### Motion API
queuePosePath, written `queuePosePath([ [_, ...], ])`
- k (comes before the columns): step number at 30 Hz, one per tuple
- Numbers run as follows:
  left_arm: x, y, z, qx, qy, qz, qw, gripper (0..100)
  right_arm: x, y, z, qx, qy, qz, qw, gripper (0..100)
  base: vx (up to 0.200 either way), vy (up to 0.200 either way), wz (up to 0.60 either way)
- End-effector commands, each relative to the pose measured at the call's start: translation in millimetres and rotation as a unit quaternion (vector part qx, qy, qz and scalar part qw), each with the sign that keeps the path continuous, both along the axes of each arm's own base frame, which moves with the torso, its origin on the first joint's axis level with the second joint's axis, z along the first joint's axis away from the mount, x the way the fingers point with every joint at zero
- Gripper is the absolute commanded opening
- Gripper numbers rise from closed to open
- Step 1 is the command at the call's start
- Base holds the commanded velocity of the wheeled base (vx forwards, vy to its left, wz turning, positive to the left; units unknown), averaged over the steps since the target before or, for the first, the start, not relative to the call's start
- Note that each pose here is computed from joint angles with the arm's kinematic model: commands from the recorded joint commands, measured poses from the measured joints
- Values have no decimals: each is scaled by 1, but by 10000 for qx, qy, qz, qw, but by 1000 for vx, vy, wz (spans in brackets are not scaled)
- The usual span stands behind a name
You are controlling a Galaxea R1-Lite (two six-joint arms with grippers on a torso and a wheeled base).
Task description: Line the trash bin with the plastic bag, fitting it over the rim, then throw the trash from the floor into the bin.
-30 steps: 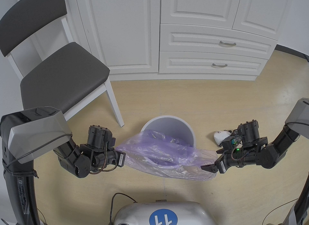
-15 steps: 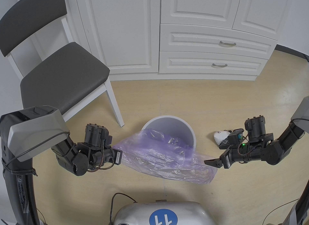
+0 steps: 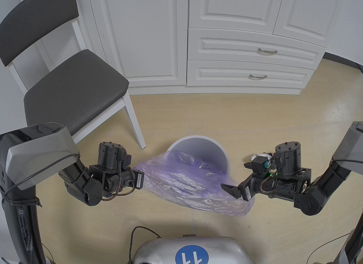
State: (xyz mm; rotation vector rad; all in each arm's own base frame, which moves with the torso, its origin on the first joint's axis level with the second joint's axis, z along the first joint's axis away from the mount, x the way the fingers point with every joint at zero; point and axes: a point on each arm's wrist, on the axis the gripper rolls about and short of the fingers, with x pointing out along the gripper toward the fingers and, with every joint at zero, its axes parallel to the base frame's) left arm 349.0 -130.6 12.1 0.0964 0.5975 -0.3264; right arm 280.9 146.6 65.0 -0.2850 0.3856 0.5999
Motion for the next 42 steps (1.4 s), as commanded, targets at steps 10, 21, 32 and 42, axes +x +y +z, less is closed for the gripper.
queuePosePath([
  [10, 0, -5, 3, -174, -9, 48, 9998, 0, -14, 28, -40, -264, -81, 217, 9994, 100, 0, 0, 0],
  [21, -1, -5, 0, -170, 46, 51, 9998, 0, -8, 34, -54, -426, -373, 48, 9984, 100, 0, 0, 0],
  [32, -5, -2, 0, -98, 61, 34, 9999, 100, -2, 31, -63, -610, -472, -66, 9970, 100, 0, 0, 0],
  [42, -15, -3, 16, -134, -64, -29, 9999, 100, 9, 24, -70, -750, -509, -321, 9954, 100, 0, 0, 0],
])
